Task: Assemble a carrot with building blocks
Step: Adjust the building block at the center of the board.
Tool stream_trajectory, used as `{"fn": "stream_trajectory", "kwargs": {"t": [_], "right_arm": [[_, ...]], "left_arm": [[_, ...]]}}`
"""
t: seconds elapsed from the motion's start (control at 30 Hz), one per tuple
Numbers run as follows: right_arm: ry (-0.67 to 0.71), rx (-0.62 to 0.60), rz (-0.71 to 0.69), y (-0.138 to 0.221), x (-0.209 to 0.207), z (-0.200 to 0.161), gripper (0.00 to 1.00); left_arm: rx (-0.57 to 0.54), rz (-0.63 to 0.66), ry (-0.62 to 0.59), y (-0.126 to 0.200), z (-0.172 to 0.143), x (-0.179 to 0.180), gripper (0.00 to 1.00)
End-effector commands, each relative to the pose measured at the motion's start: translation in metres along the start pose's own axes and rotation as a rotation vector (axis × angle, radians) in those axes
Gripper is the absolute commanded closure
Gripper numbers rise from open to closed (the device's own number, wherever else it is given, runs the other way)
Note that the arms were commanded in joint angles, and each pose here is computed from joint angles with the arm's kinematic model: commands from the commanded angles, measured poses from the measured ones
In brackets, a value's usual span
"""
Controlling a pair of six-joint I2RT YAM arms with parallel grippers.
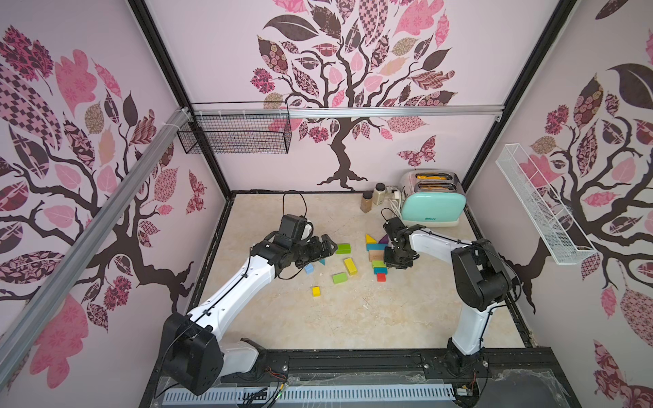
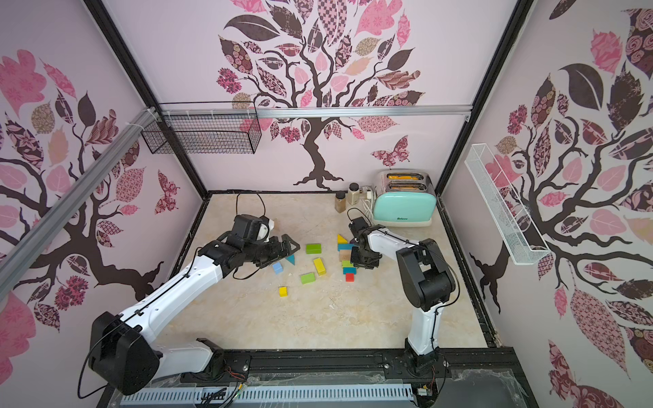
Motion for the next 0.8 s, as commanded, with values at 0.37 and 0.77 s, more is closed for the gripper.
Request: {"fn": "stream_trajectory", "kwargs": {"t": [0.37,0.77], "right_arm": [[-0.004,0.005,0.006,-0.007,0.003,-0.001,0.67],[-0.022,-0.053,-0.053,0.011,-0.002,0.004,0.66]], "left_arm": [[-0.006,-0.011,-0.005,-0.003,0.003,0.000,0.02],[-0.007,-0.012,-0.009,-0.002,0.003,-0.001,0.02]]}}
Point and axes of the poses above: each gripper's point midway between its finger pads, its own y axis back along the fingers, its own x axis along the line the jaws close on, z = x × y, the point moved 10 cm from there along y, back along the fingers, and after that the axes turned 2 degrees about y, right-handed, at the moved point
